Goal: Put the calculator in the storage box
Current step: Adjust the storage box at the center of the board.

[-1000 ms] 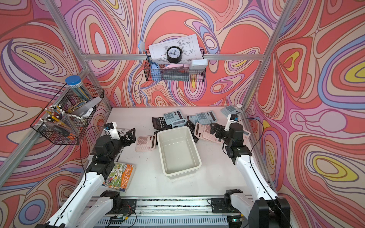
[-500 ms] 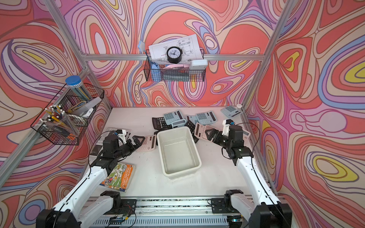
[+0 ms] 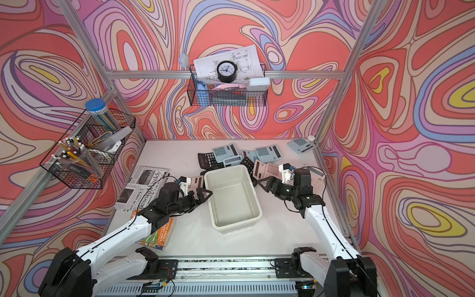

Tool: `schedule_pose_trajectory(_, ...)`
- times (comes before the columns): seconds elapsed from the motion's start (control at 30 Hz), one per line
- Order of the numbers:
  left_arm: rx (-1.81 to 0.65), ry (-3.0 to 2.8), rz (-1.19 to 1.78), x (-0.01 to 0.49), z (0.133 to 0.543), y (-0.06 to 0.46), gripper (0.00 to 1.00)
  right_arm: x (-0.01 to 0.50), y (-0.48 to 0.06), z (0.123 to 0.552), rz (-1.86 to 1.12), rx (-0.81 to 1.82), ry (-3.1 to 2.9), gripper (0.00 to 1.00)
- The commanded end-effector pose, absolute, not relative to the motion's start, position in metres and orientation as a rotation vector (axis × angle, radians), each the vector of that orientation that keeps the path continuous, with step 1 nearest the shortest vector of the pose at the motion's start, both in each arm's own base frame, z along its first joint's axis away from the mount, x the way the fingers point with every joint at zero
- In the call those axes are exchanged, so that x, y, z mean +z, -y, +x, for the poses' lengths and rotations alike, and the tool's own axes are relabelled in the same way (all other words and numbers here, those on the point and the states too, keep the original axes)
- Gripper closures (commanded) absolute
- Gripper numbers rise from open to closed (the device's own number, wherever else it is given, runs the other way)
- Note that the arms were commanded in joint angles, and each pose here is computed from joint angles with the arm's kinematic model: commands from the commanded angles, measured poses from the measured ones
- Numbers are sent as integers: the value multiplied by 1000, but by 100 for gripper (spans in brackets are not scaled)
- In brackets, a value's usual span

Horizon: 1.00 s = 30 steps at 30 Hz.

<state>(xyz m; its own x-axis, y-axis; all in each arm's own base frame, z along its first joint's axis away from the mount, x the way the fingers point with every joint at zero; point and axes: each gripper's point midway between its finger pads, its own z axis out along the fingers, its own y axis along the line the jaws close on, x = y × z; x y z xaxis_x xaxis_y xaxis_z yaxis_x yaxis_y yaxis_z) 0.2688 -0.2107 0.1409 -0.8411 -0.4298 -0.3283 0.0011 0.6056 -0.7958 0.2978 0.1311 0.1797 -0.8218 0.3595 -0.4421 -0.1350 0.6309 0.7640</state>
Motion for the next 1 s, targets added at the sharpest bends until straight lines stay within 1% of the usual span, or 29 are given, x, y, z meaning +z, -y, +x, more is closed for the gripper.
schedule_pose_trajectory(0.0,-1217,-2268,-303,165,285,229,1,179,-146,293,129,1202,-2284,11)
schedule_pose_trajectory(0.2,-1299,-2261,-245,173,299,256,2,176,-160,291,105,1192,-2315,11)
schedule_pose_trajectory(0.53,-1300,-2280,-160,183,313,275,2,182,-152,298,152,1116,-2305,11)
schedule_pose_trajectory(0.63,-1164,-2320,-162,181,315,262,1,185,-146,299,172,1068,-2310,11)
schedule_pose_trajectory(0.9,-574,-2441,-187,178,303,183,1,204,-131,295,188,934,-2296,9)
schedule_pose_trajectory(0.97,-466,-2439,-188,180,300,166,1,207,-129,296,184,920,-2292,8)
